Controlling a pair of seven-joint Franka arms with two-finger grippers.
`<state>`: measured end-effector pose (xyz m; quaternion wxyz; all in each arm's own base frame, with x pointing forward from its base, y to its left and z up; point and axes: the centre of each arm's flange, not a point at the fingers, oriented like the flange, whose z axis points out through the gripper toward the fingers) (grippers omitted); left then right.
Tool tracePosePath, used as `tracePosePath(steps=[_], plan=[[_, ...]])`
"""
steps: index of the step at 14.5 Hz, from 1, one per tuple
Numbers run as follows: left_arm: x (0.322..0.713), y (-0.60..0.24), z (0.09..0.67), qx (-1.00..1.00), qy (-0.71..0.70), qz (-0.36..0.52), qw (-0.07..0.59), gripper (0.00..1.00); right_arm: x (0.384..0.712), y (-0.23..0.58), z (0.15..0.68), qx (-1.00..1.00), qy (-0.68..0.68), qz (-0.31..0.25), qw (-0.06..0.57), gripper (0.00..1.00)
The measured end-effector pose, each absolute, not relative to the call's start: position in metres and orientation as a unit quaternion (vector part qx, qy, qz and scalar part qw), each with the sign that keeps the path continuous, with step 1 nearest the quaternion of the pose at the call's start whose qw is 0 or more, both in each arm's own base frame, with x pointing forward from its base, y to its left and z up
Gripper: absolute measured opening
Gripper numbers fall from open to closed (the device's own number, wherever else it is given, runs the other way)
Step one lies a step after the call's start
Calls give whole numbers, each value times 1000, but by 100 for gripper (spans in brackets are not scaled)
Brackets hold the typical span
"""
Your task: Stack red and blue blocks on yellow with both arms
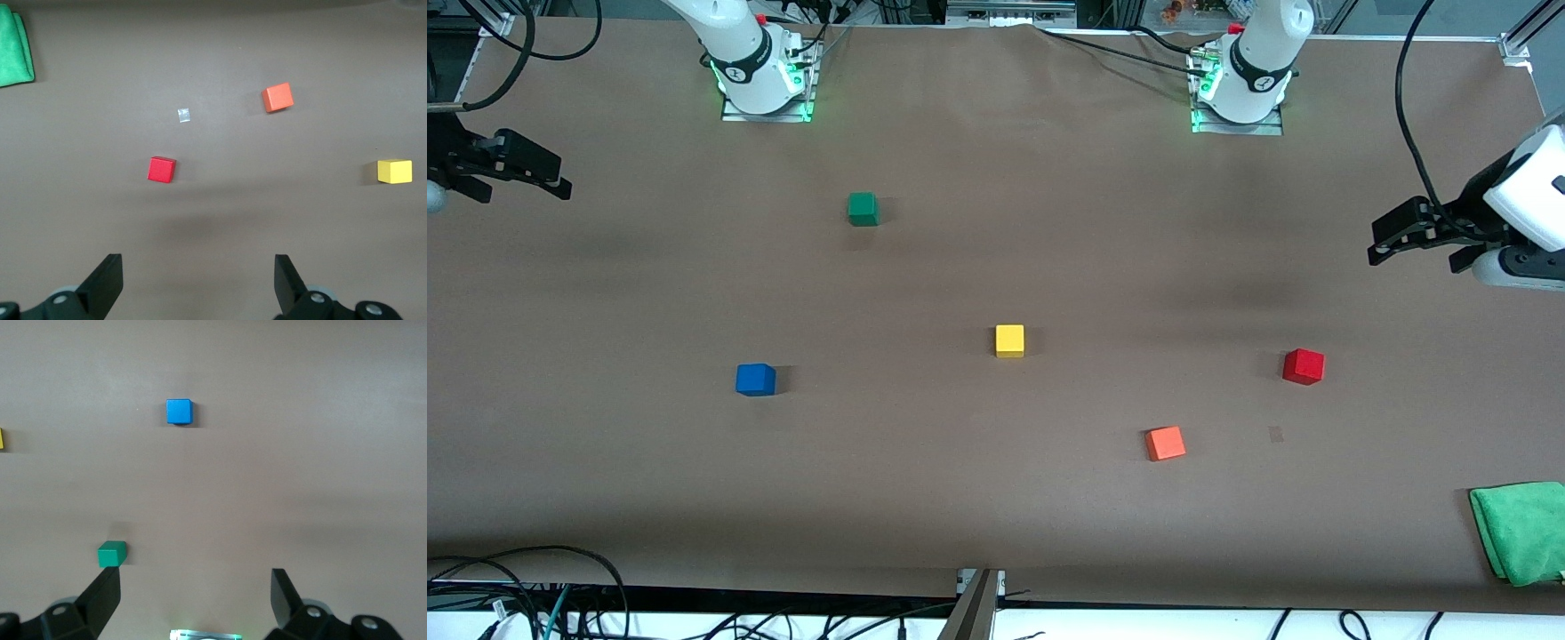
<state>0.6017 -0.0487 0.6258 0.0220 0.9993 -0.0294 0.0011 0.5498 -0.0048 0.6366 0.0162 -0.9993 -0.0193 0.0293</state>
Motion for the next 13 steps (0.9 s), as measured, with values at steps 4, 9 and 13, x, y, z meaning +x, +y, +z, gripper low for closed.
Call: tracePosePath(steps=[4, 9, 13], plan=[[600, -62, 626, 1000, -20, 0, 22, 100, 548, -5, 637, -999, -18, 30, 16, 100], [601, -61, 625, 1000, -16, -2, 22, 100, 547, -4, 639, -999, -20, 28, 16, 100], [601, -58, 625, 1000, -13, -2, 21, 100, 547, -4, 639, -999, -20, 28, 16, 100]])
